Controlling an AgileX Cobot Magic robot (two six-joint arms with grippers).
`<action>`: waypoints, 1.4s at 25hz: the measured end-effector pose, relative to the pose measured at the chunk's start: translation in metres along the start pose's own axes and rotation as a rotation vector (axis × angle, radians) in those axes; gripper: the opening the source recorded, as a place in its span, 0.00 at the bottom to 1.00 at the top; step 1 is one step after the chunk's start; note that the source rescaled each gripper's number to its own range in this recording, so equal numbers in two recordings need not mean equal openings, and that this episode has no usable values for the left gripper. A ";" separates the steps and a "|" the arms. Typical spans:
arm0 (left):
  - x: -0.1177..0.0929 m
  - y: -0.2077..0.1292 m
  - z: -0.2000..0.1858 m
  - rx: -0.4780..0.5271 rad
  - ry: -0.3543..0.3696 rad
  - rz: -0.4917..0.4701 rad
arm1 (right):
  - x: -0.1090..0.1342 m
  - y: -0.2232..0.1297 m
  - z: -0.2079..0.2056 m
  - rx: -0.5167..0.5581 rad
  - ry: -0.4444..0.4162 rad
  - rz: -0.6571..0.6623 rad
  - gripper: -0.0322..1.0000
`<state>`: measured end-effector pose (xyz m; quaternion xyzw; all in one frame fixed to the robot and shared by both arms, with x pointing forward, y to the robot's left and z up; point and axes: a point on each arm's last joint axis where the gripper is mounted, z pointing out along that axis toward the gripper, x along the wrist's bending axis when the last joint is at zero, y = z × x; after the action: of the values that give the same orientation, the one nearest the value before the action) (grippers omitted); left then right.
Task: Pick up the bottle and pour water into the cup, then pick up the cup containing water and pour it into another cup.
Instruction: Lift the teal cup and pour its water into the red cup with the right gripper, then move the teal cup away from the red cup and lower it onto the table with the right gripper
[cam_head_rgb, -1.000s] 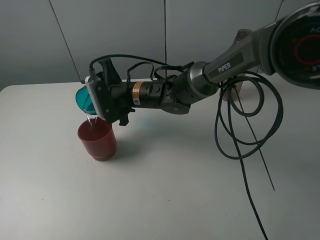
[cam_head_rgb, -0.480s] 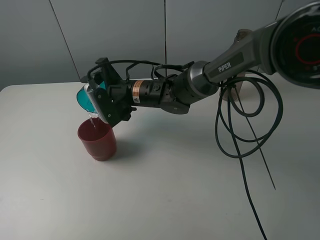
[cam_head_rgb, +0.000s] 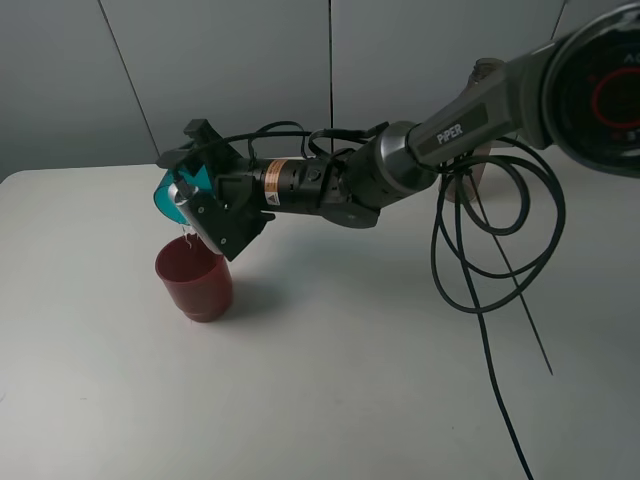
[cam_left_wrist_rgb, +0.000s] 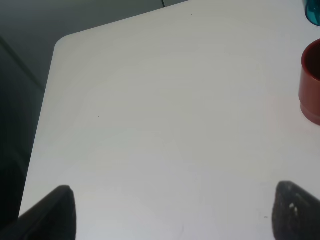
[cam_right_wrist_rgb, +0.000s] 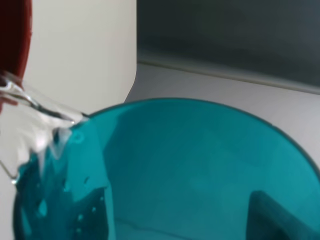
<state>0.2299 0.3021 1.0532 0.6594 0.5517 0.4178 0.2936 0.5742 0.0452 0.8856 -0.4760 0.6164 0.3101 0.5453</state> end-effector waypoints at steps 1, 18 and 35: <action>0.000 0.000 0.000 0.000 0.000 0.000 | 0.000 0.000 0.000 0.000 0.000 -0.013 0.07; 0.000 0.000 0.000 0.000 0.000 -0.002 | -0.001 0.002 0.000 -0.027 -0.002 -0.137 0.07; 0.000 0.000 0.000 0.000 0.000 -0.002 | -0.013 -0.009 -0.003 0.073 -0.050 0.716 0.07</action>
<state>0.2299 0.3021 1.0532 0.6588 0.5525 0.4175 0.2941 0.5808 0.0426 0.9002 -0.2025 0.7413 0.4705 0.4337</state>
